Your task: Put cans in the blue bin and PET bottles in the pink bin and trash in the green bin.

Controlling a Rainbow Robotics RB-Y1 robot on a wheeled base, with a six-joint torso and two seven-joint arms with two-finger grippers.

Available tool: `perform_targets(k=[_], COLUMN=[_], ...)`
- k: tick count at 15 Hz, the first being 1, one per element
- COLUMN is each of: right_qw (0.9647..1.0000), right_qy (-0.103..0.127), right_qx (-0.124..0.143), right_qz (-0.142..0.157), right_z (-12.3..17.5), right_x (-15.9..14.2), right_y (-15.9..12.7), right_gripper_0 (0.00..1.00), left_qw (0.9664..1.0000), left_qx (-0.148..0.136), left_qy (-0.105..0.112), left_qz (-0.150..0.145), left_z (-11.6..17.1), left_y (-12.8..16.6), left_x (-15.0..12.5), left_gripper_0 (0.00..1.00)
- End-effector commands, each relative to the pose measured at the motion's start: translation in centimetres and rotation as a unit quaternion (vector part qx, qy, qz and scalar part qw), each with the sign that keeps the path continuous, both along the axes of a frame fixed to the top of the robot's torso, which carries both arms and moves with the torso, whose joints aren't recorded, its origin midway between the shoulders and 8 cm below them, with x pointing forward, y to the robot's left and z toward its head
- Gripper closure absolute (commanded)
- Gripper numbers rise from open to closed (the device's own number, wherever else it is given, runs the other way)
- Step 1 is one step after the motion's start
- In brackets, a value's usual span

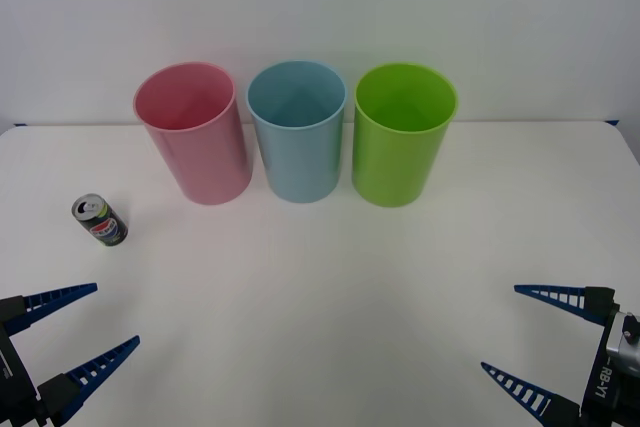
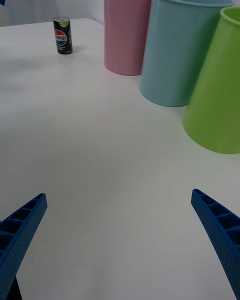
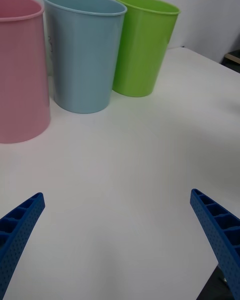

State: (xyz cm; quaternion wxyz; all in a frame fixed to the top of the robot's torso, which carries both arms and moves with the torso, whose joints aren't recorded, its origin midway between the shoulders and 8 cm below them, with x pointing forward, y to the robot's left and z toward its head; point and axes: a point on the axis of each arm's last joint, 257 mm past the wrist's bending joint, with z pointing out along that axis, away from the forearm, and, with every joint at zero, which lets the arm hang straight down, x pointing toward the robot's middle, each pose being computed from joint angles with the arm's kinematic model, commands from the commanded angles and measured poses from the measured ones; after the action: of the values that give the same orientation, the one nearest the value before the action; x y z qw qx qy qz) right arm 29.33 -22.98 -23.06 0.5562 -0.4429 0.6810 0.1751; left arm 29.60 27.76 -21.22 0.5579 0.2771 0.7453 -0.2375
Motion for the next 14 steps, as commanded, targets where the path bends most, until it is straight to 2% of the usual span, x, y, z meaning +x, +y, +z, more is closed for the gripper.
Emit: perform_targets(k=[1,13,14], right_qw=[1.0000,1.0000,1.0000], right_qy=[0.000,0.000,0.000], right_qx=[0.000,0.000,0.000], right_qz=[0.000,0.000,0.000], right_z=[0.00,0.00,0.00], right_x=[0.00,0.00,0.00], right_y=[0.00,0.00,0.00], right_gripper_0=[0.00,0.00,0.00], left_qw=[1.0000,1.0000,0.9998], left_qx=[0.000,0.000,0.015], left_qy=[0.000,0.000,-0.010], left_qz=[0.000,0.000,0.004], left_z=[0.00,0.00,0.56], left_y=[0.00,0.00,0.81], left_x=[0.00,0.00,0.55], left_gripper_0=[0.00,0.00,0.00])
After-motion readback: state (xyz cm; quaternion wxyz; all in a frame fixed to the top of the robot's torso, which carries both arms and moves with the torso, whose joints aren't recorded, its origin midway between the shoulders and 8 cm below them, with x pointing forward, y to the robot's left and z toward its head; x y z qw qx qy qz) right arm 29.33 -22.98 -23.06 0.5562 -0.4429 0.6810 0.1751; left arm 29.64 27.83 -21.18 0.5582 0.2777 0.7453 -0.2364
